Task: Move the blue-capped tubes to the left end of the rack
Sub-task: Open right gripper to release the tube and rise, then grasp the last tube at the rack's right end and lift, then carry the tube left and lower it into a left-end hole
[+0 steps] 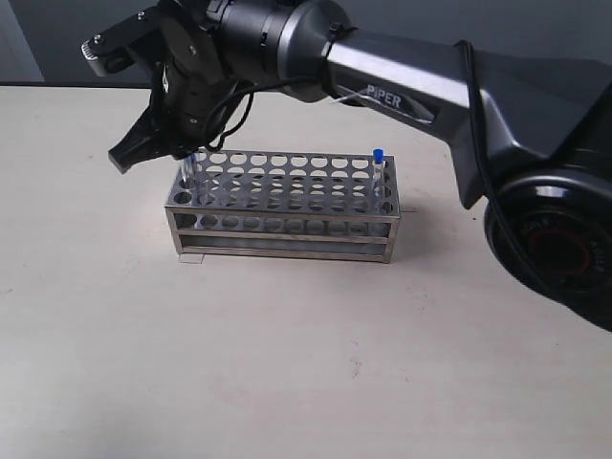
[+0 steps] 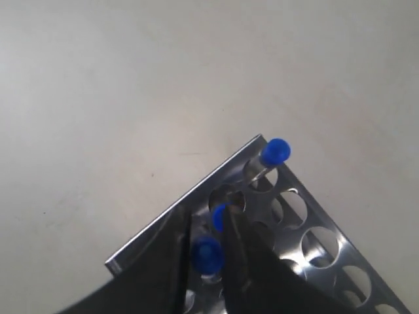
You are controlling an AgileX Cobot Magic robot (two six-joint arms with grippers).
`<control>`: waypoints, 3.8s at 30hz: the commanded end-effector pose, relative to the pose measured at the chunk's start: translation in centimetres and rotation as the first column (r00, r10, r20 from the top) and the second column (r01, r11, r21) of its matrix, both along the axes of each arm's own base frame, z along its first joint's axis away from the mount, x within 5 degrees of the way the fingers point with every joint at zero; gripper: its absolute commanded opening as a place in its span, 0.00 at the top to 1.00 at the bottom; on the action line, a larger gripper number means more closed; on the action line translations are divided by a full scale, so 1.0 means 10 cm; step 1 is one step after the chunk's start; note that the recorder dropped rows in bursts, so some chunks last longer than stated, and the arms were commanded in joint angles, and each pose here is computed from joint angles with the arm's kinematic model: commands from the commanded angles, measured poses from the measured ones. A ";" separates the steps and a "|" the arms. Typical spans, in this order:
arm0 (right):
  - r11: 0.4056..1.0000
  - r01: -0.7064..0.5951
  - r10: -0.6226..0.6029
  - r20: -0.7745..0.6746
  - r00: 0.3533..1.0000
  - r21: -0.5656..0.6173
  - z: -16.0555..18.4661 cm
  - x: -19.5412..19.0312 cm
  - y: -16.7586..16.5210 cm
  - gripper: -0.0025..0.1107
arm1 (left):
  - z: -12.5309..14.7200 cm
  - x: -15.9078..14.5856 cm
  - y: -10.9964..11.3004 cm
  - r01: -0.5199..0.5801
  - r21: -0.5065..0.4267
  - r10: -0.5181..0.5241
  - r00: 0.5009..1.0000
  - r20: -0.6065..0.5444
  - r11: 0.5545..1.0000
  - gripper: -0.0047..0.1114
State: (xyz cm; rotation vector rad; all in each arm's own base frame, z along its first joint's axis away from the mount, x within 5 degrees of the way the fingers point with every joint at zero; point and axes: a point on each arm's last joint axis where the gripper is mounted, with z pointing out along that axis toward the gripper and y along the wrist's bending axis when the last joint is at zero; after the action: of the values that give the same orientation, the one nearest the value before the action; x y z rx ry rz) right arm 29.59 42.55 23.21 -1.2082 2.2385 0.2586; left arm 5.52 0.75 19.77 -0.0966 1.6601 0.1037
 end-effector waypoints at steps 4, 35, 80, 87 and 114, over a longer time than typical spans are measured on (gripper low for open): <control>0.998 0.065 -0.065 0.034 0.997 0.002 -0.03 0.07 -0.02 0.92 | -0.01 0.00 0.00 0.007 -0.007 -0.007 1.000 0.001 1.000 0.96; 0.868 0.405 -0.436 -0.049 0.899 -0.287 0.38 0.60 -1.39 0.56 | -0.01 0.00 0.00 0.007 -0.007 -0.007 1.000 -0.001 1.000 0.96; 0.832 0.398 -0.472 -0.117 0.874 -0.386 -0.10 0.61 -1.53 0.98 | -0.01 0.00 0.00 0.006 -0.008 -0.006 1.000 -0.003 1.000 0.96; 0.869 0.410 -0.442 -0.063 0.895 -0.276 0.36 0.49 -1.54 0.98 | -0.01 0.00 0.00 0.007 -0.007 -0.007 1.000 -0.001 1.000 0.96; 0.993 -0.104 0.109 -0.081 0.991 0.059 0.57 -0.28 -0.33 0.98 | -0.01 0.00 0.00 0.007 -0.007 -0.007 1.000 -0.001 1.000 0.96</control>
State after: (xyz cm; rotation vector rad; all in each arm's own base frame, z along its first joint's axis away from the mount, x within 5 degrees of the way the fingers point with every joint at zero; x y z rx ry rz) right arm 26.34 38.57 29.63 -1.2839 2.2253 0.4330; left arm 5.52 0.75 19.77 -0.0966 1.6601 0.1037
